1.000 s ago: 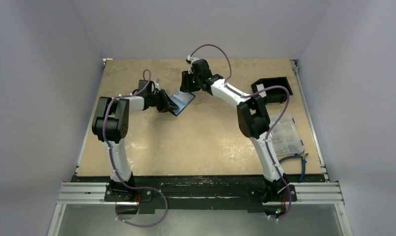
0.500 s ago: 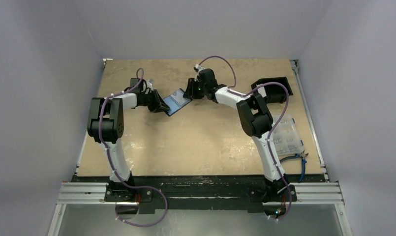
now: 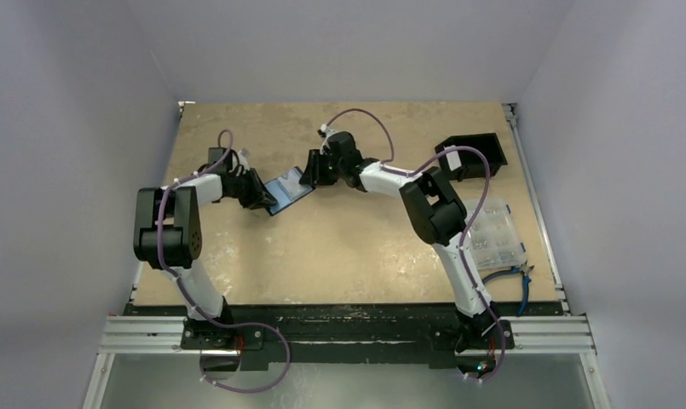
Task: Put the credit cards into the card holder
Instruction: Open the card holder at the center of the board.
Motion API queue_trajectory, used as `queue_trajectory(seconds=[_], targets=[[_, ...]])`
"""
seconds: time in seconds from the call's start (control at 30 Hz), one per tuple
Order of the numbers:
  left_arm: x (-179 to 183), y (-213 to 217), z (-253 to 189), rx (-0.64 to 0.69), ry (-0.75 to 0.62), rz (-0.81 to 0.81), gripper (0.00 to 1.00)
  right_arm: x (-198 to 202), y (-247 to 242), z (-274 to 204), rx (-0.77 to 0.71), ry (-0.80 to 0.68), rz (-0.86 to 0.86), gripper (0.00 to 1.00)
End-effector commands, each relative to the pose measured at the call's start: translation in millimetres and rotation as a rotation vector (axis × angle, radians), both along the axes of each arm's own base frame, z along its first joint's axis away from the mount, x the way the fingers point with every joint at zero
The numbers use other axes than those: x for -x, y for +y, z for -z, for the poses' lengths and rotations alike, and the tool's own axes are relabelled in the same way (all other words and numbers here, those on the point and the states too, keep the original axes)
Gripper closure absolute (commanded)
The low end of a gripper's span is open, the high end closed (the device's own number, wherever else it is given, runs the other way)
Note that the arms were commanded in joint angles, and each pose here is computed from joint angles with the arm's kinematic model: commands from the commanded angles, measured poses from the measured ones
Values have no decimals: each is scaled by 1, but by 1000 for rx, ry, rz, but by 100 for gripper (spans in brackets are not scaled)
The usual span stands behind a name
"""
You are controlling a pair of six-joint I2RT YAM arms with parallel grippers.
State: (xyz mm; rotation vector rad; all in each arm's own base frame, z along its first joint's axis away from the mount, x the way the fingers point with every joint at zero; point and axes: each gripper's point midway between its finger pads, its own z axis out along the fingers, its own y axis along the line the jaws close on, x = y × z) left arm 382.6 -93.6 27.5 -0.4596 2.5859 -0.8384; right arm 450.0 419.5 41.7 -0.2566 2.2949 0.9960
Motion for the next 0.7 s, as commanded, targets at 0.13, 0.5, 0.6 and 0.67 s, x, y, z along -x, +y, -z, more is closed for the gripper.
queue_trajectory(seconds=[0.13,0.5,0.6,0.67], targets=[[17,24,-58,-79,-111,-52,82,25,35,-26,52,-49,-140,55],[8,4,-168,0,-411,-11,48,-5,-97,-171,395,-316,103,18],[2,-21,-169,-16,-433,75,40,-22,-175,-193,471,-351,277,14],[0,-44,-171,-60,-448,147,38,-31,-234,-211,502,-349,447,11]])
